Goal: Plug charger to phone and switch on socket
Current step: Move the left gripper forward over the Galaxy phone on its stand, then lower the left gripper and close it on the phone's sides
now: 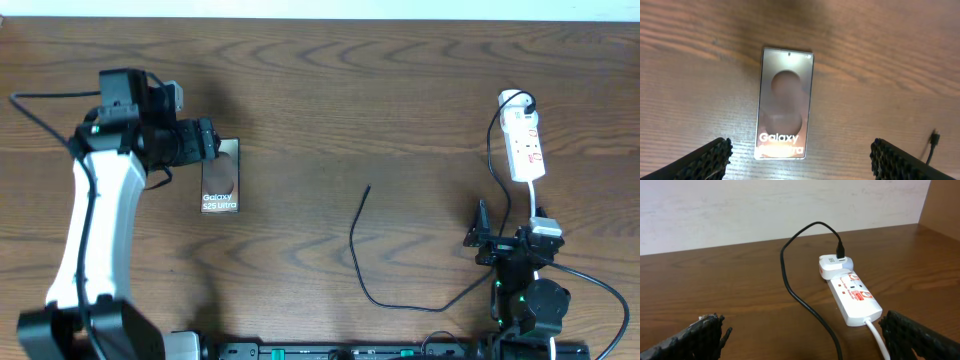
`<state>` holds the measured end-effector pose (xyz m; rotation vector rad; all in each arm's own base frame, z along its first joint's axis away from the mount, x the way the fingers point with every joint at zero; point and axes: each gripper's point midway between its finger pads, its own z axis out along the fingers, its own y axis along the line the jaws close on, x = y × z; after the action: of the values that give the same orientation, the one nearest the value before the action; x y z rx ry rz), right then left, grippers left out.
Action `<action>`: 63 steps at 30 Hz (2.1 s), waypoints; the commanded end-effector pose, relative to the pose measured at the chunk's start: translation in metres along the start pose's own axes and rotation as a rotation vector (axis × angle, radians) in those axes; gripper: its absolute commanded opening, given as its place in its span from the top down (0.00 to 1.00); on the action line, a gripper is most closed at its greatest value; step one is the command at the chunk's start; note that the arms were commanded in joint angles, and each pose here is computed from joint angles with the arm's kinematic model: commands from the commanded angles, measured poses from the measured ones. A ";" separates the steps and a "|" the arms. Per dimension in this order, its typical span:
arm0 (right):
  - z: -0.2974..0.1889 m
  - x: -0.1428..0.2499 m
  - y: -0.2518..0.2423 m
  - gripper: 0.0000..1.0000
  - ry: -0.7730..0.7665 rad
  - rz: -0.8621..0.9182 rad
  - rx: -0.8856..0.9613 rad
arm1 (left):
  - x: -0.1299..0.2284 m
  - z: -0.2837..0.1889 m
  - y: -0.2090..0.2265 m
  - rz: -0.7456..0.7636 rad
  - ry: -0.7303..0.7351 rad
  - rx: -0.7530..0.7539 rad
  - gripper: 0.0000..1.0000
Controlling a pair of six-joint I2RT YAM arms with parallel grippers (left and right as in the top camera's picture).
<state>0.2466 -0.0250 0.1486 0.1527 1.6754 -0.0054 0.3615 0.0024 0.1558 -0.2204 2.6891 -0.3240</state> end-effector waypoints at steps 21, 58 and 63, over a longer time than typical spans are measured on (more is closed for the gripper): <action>0.000 0.001 0.000 0.01 0.002 -0.016 0.003 | -0.004 0.008 0.021 -0.043 0.050 -0.131 0.10; 0.000 0.001 0.000 0.01 0.002 -0.016 0.003 | 0.033 0.100 0.015 0.117 0.387 -0.230 0.10; 0.000 0.001 0.000 0.01 0.002 -0.016 0.003 | 0.030 0.101 0.015 0.118 0.374 -0.228 0.09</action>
<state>0.2466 -0.0250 0.1485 0.1527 1.6758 -0.0054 0.3727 -0.0116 0.0498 -0.0992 3.1039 -0.0399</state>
